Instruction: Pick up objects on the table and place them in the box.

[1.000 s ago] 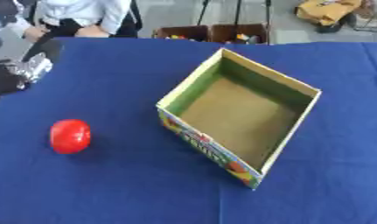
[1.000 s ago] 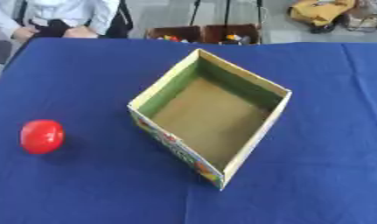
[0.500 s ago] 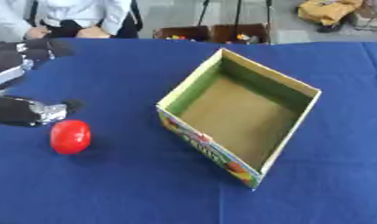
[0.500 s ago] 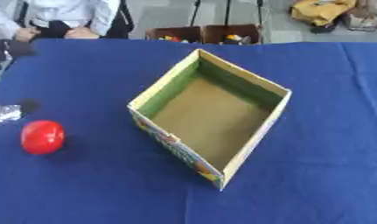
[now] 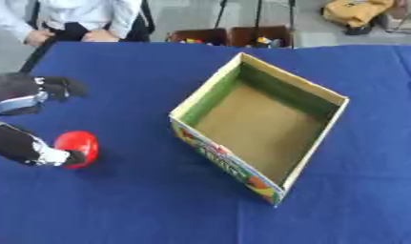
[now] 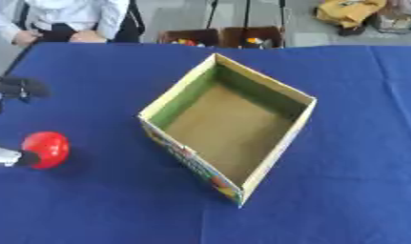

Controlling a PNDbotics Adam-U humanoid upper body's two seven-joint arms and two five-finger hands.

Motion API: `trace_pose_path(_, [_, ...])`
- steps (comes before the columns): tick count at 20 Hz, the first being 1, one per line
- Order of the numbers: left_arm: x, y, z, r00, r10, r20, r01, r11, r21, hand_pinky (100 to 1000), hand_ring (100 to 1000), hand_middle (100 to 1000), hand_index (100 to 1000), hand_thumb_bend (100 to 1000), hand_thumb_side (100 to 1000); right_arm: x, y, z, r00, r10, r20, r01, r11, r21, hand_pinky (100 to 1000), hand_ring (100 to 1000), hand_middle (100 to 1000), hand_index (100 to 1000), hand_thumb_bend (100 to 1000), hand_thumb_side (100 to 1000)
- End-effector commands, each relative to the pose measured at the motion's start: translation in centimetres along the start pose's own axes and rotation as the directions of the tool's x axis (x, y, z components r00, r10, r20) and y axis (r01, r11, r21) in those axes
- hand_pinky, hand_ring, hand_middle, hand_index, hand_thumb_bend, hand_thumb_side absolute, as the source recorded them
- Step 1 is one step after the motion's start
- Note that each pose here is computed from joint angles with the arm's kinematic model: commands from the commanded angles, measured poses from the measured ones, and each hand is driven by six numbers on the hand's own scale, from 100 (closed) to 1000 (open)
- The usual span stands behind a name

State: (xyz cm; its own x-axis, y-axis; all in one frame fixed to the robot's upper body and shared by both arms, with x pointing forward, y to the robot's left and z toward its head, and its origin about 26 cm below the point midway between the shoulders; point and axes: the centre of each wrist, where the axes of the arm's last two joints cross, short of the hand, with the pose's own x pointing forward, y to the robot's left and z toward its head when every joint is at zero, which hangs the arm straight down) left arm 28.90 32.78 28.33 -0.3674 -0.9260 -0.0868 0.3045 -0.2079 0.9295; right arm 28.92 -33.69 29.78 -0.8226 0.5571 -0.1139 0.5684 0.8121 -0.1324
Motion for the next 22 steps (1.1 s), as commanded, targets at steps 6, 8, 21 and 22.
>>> trace_pose_path(6, [0.1, -0.3, 0.1, 0.998, -0.017, -0.06, 0.014, 0.999, -0.05, 624, 837, 990, 1000, 760, 711, 0.2, -0.4, -1.0, 0.999, 0.01, 0.034, -0.011, 1.0, 0.01, 745, 763, 745, 807, 100, 1000])
trace_pose_path(8, [-0.2, -0.6, -0.3, 0.996, -0.004, -0.086, -0.001, 0.998, -0.062, 601, 812, 973, 1000, 708, 678, 0.2, -0.3, -1.0, 0.999, 0.008, 0.035, -0.009, 1.0, 0.009, 745, 762, 744, 806, 100, 1000])
trace_pose_path(21, [-2.6, -2.3, -3.0, 0.975, 0.065, -0.211, -0.095, 0.987, -0.132, 591, 827, 997, 1000, 328, 532, 0.2, -0.1, -1.1, 0.999, -0.001, 0.035, 0.001, 1.0, 0.007, 746, 758, 740, 805, 100, 1000])
trace_pose_path(22, [-2.9, -2.3, -3.1, 0.972, 0.055, -0.23, -0.088, 0.987, -0.133, 614, 847, 1000, 1000, 304, 535, 0.2, -0.1, -1.1, 0.999, -0.002, 0.034, 0.001, 1.0, 0.007, 746, 757, 738, 805, 100, 1000])
